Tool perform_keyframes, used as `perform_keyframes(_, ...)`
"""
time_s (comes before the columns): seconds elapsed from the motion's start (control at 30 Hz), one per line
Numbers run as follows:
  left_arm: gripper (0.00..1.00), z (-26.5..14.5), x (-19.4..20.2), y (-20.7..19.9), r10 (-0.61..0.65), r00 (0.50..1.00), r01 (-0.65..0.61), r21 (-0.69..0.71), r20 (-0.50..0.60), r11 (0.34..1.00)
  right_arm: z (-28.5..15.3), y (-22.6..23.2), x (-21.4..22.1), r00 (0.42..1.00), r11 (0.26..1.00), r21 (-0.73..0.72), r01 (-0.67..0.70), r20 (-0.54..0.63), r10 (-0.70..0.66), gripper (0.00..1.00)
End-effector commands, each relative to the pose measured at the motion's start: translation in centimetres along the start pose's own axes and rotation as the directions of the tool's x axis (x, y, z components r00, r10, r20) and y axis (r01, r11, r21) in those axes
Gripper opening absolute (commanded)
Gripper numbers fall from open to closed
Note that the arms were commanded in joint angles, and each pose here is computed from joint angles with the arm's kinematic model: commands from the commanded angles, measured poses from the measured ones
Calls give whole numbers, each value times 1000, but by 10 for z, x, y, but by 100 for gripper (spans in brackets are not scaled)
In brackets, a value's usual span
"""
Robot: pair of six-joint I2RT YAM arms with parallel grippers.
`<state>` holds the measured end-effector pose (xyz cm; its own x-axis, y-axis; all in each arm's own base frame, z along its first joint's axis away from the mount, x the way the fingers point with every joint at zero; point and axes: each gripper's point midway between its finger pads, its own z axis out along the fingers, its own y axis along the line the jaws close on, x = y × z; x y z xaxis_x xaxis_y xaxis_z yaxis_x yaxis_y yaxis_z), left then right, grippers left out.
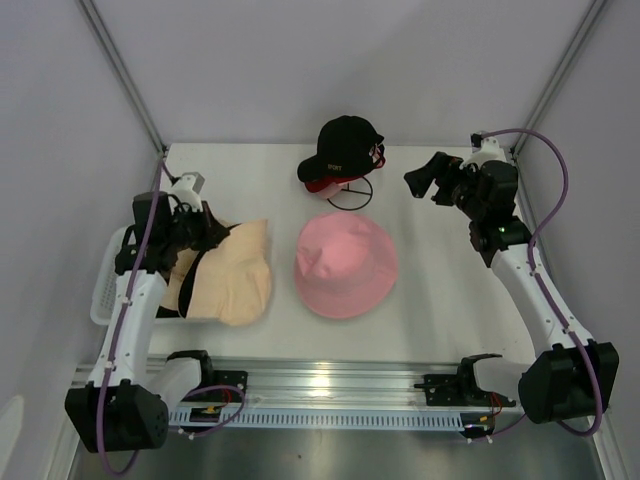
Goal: Stack the hats
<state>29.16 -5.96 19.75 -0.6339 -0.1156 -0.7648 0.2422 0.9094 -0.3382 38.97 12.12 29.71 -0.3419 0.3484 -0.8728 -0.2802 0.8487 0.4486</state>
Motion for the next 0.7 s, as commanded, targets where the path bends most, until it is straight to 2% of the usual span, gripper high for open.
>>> perform_keyframes(0.0, 1, -30, -58, -22, 61, 980, -67, 27, 189, 997, -10, 19, -33, 996, 999, -53, 13, 90, -8, 99)
perform_keyframes(0.13, 1, -46, -83, -35, 63, 963, -77, 41, 264, 996, -18, 34, -44, 992, 994, -105, 17, 129, -3, 99)
perform_keyframes(0.27, 1, -66, -110, -54, 13, 940, -45, 87, 341, 995, -23, 51, -49, 991, 982, -188, 6, 135, 20, 99)
perform_keyframes(0.33, 1, -90, -135, -68, 5, 905, -51, 96, 426, 994, -26, 71, -50, 992, 955, -297, 21, 123, 16, 99)
perform_keyframes(0.43, 1, -120, -168, -85, -88, 842, 13, 143, 533, 990, -29, 100, -56, 992, 908, -415, 55, 123, -4, 100)
perform_keyframes(0.5, 1, -135, -187, -94, -114, 800, 16, 169, 590, 985, -34, 129, -56, 993, 853, -515, 87, 115, -32, 99)
perform_keyframes(0.6, 1, -143, -206, -84, -193, 742, 119, 157, 642, 980, -45, 184, -54, 985, 732, -660, 169, 131, -110, 100)
perform_keyframes(0.67, 1, -145, -215, -79, -250, 701, 180, 174, 668, 968, -46, 214, -49, 958, 650, -704, 287, 199, -207, 99)
